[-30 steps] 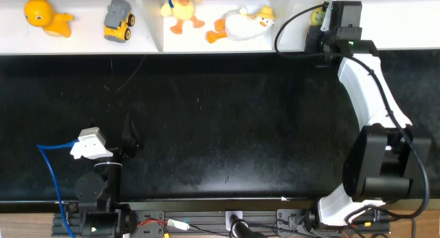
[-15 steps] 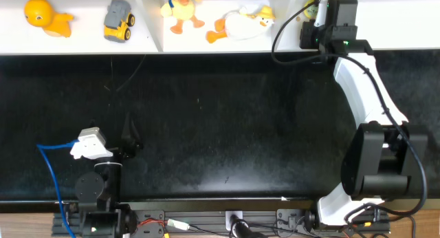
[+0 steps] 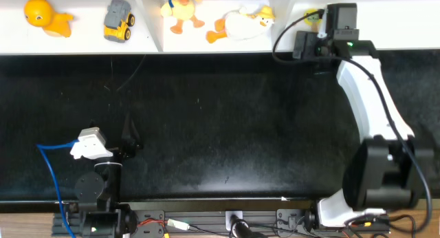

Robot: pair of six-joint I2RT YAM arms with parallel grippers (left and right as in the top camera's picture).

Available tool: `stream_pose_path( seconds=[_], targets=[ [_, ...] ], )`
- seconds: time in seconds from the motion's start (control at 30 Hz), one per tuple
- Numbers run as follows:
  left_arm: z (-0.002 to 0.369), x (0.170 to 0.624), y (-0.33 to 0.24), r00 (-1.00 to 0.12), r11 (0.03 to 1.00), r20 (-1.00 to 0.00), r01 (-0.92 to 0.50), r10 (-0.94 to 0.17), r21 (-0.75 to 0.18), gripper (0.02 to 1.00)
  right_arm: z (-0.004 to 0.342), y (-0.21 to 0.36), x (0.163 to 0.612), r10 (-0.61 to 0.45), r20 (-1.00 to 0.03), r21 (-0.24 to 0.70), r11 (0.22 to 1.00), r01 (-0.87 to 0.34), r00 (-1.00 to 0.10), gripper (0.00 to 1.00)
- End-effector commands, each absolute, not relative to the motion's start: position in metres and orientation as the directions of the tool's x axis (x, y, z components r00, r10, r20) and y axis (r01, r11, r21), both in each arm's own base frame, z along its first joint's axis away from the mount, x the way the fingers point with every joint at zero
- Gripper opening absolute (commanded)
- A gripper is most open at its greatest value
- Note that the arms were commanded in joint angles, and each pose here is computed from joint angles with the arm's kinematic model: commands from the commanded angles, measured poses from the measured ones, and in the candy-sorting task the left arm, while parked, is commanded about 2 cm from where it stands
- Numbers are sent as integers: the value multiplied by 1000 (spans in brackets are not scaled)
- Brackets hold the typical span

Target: Store Toys

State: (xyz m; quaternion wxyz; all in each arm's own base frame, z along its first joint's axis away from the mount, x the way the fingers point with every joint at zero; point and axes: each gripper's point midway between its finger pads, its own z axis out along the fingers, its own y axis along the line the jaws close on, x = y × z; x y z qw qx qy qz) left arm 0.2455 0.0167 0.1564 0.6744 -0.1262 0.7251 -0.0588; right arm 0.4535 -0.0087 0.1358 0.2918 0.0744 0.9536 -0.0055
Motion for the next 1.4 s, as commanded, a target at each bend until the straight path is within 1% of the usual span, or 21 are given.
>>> stream_pose_path(
  seconds=[0.03, 0.13, 0.2, 0.27, 0.4, 0.5, 0.57, 0.6, 0.63, 0.77, 0.8, 0.87, 1.13, 1.27, 1.4],
  targets=[
    [157, 245, 18, -45, 956, -959, -111, -279, -273, 998, 218, -55, 401, 383, -638, 42, 884, 466, -669, 996],
    [157, 245, 18, -45, 956, -959, -111, -279, -273, 998, 234, -76, 361, 499, -610, 75, 810, 581, -616, 996],
    [157, 245, 18, -45, 956, -959, -111, -279, -273, 998, 236, -92, 337, 588, -577, 96, 738, 668, -567, 996],
    [157, 245, 18, -45, 956, -959, -111, -279, -273, 998, 231, -112, 309, 689, -525, 101, 634, 767, -500, 998],
    [157, 245, 18, -45, 956, -959, -111, -279, -273, 998, 210, -147, 262, 823, -430, 54, 435, 899, -372, 998],
    [157, 245, 18, -45, 956, -959, -111, -279, -273, 998, 191, -166, 242, 868, -394, 36, 343, 938, -302, 998],
    [157, 245, 18, -45, 956, -959, -111, -279, -273, 998, 180, -173, 236, 884, -378, 40, 312, 949, -274, 996],
    [157, 245, 18, -45, 956, -959, -111, -279, -273, 998, 171, -177, 234, 893, -371, 48, 291, 955, -254, 998],
    [157, 245, 18, -45, 956, -959, -111, -279, -273, 998, 159, -182, 230, 909, -357, 59, 253, 966, -216, 998],
    [157, 245, 18, -45, 956, -959, -111, -279, -273, 996, 136, -194, 227, 929, -360, 107, 132, 986, -85, 996],
    [157, 245, 18, -45, 956, -959, -111, -279, -273, 998, 125, -200, 229, 924, -377, 127, 119, 985, -63, 996],
    [157, 245, 18, -45, 956, -959, -111, -279, -273, 998, 118, -205, 233, 918, -394, 148, 117, 982, -50, 998],
    [157, 245, 18, -45, 956, -959, -111, -279, -273, 998, 104, -218, 253, 887, -462, 244, 133, 961, -5, 996],
    [157, 245, 18, -45, 956, -959, -111, -279, -273, 998, 89, -220, 256, 894, -448, 225, 129, 966, -15, 996],
    [157, 245, 18, -45, 956, -959, -111, -279, -273, 998, 65, -218, 255, 915, -401, 174, 122, 977, -43, 998]
  ],
)
